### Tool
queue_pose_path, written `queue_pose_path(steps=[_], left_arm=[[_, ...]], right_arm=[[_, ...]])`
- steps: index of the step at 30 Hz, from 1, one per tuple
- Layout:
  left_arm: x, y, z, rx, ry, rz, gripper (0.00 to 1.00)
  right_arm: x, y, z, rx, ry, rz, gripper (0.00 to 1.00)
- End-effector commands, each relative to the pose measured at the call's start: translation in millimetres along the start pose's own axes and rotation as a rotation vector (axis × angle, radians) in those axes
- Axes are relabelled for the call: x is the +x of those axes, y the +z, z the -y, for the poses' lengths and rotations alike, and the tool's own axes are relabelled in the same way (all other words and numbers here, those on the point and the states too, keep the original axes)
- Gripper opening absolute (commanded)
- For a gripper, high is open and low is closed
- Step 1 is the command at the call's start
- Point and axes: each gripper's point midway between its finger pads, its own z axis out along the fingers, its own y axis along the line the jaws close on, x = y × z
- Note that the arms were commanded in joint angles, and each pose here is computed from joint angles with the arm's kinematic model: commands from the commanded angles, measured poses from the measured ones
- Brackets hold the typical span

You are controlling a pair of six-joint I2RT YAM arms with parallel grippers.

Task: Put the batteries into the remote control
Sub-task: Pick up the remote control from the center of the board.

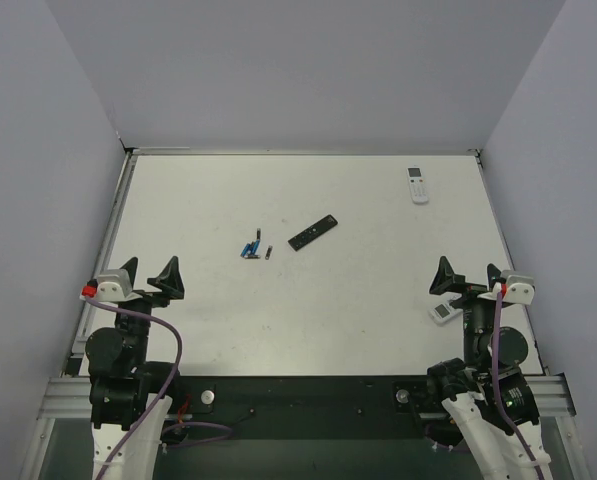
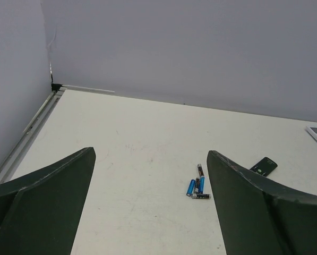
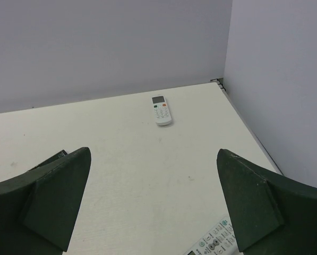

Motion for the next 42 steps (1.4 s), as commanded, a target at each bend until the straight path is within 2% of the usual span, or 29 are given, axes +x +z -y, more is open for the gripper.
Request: queue_pose_path(steps=[1, 4, 9, 15, 19, 21, 22, 24, 27, 29, 30, 32, 33, 35, 36, 38, 39, 41, 42], left_arm=[[-37, -15, 11, 0.05, -0.035, 0.143, 0.97], [-37, -17, 8, 0.035, -0.052, 0.144, 0.97], [-27, -24, -17, -0.126, -0.153, 0.092, 0.97], [-16, -34, -24, -0.186, -0.207, 0.022, 0.97], [-7, -39, -19, -0.171, -0.246, -0.032, 0.97], [-4, -42, -18, -0.168, -0.254, -0.055, 0.97], [-3, -43, -18, -0.167, -0.252, -0.062, 0.97], [0, -45, -17, -0.164, -0.257, -0.08, 0.97], [-2, -45, -13, -0.142, -0.259, -0.082, 0.97], [-1, -45, -12, -0.132, -0.259, -0.086, 0.97], [0, -45, -11, -0.128, -0.256, -0.091, 0.97], [0, -45, -11, -0.125, -0.257, -0.09, 0.97], [1, -44, -10, -0.122, -0.255, -0.091, 0.97], [0, -45, -10, -0.12, -0.256, -0.092, 0.97], [1, -44, -10, -0.121, -0.254, -0.093, 0.97], [1, -44, -10, -0.122, -0.254, -0.093, 0.97], [1, -44, -10, -0.121, -0.255, -0.09, 0.97], [2, -43, -10, -0.122, -0.254, -0.093, 0.97], [2, -43, -11, -0.124, -0.252, -0.093, 0.97]], right_arm=[[-29, -6, 4, 0.009, 0.062, 0.089, 1.0], [-33, -6, 5, 0.025, 0.107, 0.084, 1.0], [-29, 0, 4, 0.074, 0.163, -0.045, 1.0], [-21, 18, -45, -0.095, 0.149, -0.271, 1.0], [10, 36, -79, -0.16, 0.188, -0.47, 1.0], [13, 44, -93, -0.2, 0.185, -0.517, 1.0], [30, 52, -100, -0.205, 0.166, -0.581, 1.0], [32, 64, -108, -0.212, 0.157, -0.611, 1.0], [78, 84, -125, -0.222, 0.104, -0.778, 1.0], [78, 101, -138, -0.248, 0.091, -0.797, 1.0], [97, 108, -147, -0.265, 0.075, -0.858, 1.0], [95, 126, -161, -0.302, 0.067, -0.863, 1.0], [118, 130, -172, -0.332, 0.054, -0.928, 1.0], [119, 148, -191, -0.398, 0.033, -0.93, 1.0], [145, 151, -199, -0.416, 0.011, -0.989, 1.0], [147, 163, -222, -0.49, 0.019, -0.993, 0.99], [168, 166, -230, -0.508, 0.011, -1.038, 0.99], [170, 174, -254, -0.585, 0.017, -1.029, 0.99], [190, 175, -261, -0.596, 0.01, -1.065, 0.99]])
